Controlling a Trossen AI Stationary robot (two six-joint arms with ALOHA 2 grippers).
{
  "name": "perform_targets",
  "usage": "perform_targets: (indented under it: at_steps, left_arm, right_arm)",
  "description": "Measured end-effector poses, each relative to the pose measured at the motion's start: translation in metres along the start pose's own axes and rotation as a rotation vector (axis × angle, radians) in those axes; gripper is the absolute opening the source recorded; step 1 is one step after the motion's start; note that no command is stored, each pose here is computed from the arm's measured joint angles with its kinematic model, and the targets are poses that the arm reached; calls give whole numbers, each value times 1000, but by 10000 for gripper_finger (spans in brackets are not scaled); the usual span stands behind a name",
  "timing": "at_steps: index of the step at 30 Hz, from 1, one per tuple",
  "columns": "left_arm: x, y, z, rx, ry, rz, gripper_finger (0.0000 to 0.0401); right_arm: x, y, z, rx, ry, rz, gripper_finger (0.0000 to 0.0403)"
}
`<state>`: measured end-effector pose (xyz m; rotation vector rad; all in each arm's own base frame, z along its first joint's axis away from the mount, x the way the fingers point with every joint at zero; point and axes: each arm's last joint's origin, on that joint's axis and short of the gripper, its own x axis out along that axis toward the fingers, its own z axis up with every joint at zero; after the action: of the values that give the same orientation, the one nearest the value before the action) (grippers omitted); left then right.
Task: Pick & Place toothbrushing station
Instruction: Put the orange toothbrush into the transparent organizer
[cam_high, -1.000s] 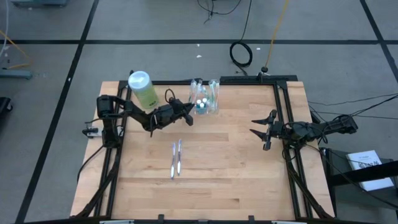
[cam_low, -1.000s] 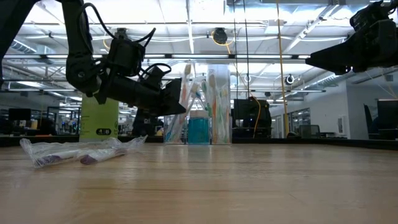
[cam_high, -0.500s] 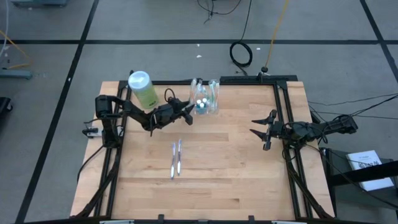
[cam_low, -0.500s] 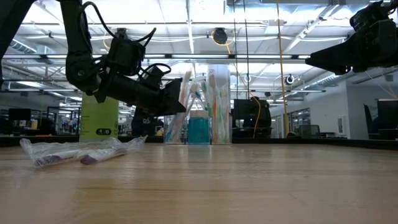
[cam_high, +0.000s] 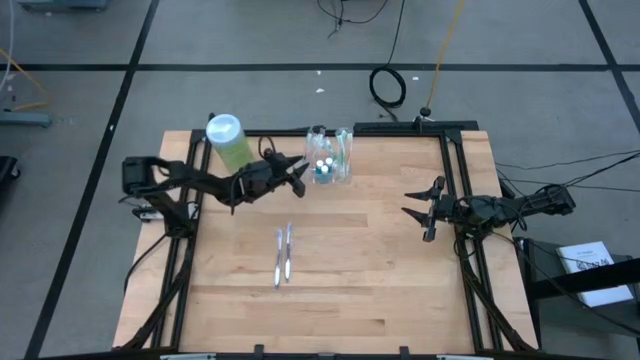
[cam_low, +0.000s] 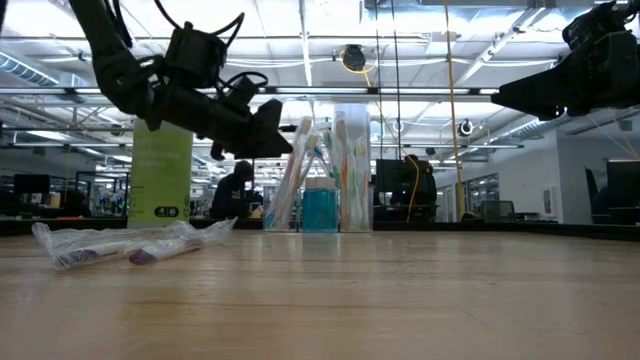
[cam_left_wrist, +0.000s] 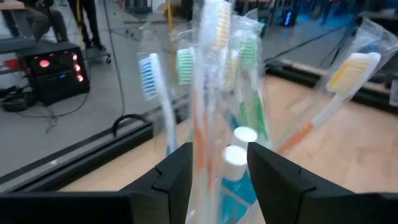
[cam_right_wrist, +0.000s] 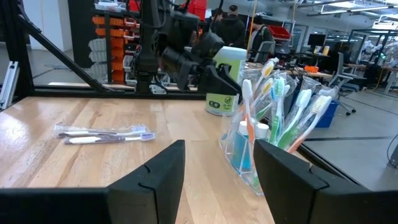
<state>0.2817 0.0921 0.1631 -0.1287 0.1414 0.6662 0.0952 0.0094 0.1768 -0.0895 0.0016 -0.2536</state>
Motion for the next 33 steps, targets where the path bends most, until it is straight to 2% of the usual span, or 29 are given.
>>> perform_targets:
  at_steps: [5,13,18,24,27,33]
  left_arm:
    - [-10,4,10,20,36,54,159]
    - [-14,2,33,22,-91,37,159]
    - [1,-2,70,45,-143,71,159]
    - [23,3,110,74,-80,119,159]
    - [34,7,109,84,-45,125,159]
    - [51,10,85,90,37,134,159]
  right_arm:
    - [0,0,0,0,0,0,183]
    - [0,0,0,0,0,0,183]
    - [0,0,0,0,0,0,183]
    - [0,0,0,0,0,0,183]
    - [0,0,0,0,0,0,183]
    - [0,0,0,0,0,0,183]
